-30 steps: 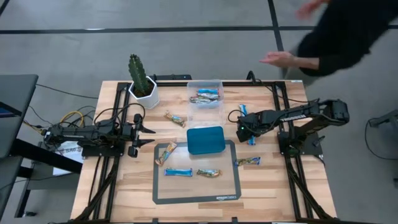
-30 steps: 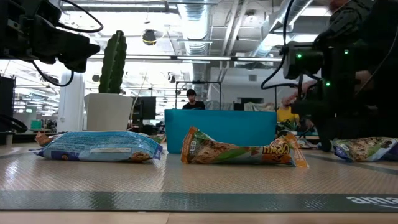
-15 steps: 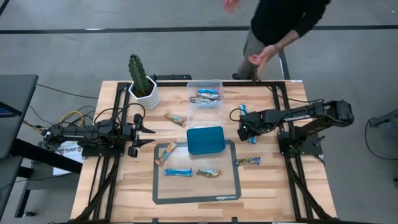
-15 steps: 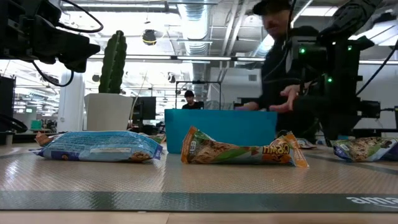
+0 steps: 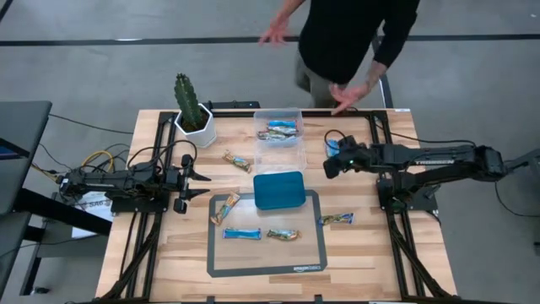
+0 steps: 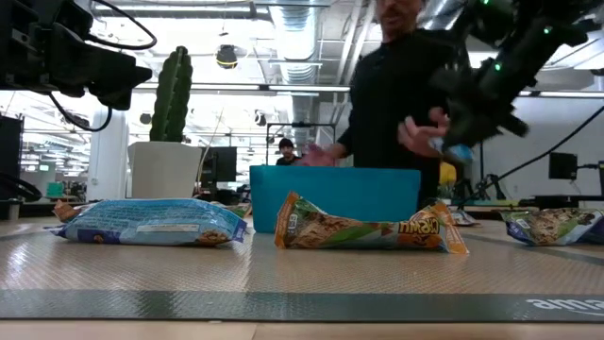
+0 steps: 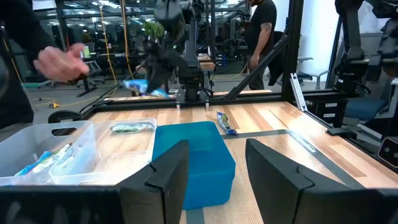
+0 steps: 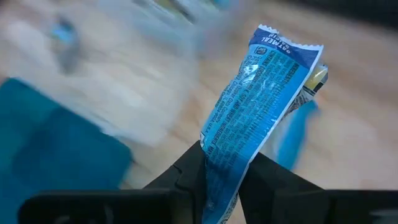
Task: Pick and place Granola Bars by type
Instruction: Put the top blue granola bar into the bottom transparent bin
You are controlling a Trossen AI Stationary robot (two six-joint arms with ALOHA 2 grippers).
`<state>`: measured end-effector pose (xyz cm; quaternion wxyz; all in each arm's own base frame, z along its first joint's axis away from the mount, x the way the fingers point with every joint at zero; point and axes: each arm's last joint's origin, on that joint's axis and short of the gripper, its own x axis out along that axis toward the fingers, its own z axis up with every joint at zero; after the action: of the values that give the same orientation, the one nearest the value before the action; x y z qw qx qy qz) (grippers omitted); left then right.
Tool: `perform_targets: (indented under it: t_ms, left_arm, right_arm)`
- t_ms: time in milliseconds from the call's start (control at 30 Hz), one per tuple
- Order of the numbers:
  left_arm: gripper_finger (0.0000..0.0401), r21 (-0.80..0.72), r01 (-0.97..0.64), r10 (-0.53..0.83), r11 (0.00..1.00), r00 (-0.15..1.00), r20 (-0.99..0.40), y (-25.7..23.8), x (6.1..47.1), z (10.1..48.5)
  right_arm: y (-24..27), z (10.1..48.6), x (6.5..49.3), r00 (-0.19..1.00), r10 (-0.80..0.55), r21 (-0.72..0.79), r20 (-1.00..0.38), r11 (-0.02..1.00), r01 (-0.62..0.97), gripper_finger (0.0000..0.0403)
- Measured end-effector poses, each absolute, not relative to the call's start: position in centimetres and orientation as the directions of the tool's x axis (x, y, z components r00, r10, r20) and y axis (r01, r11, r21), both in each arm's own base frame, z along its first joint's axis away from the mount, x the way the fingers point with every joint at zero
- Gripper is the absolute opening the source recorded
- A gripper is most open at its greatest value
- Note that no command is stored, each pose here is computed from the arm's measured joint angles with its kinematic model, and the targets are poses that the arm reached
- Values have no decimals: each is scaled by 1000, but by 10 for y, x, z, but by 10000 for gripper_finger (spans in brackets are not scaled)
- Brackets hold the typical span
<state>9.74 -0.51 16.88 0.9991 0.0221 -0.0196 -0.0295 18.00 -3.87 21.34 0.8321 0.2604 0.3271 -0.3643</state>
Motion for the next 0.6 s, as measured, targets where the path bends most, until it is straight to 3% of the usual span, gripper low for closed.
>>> perform_targets:
  t_ms: [233, 600]
  left_arm:
    - [153, 46, 58, -60, 997, 997, 38, -5, 97, 169]
    - [153, 46, 58, -60, 997, 997, 38, -5, 97, 169]
  right_arm:
    - [-39, 235, 200, 706, -377, 100, -600, 840, 534, 68]
    - [-48, 268, 251, 742, -333, -159, -582, 941, 298, 68]
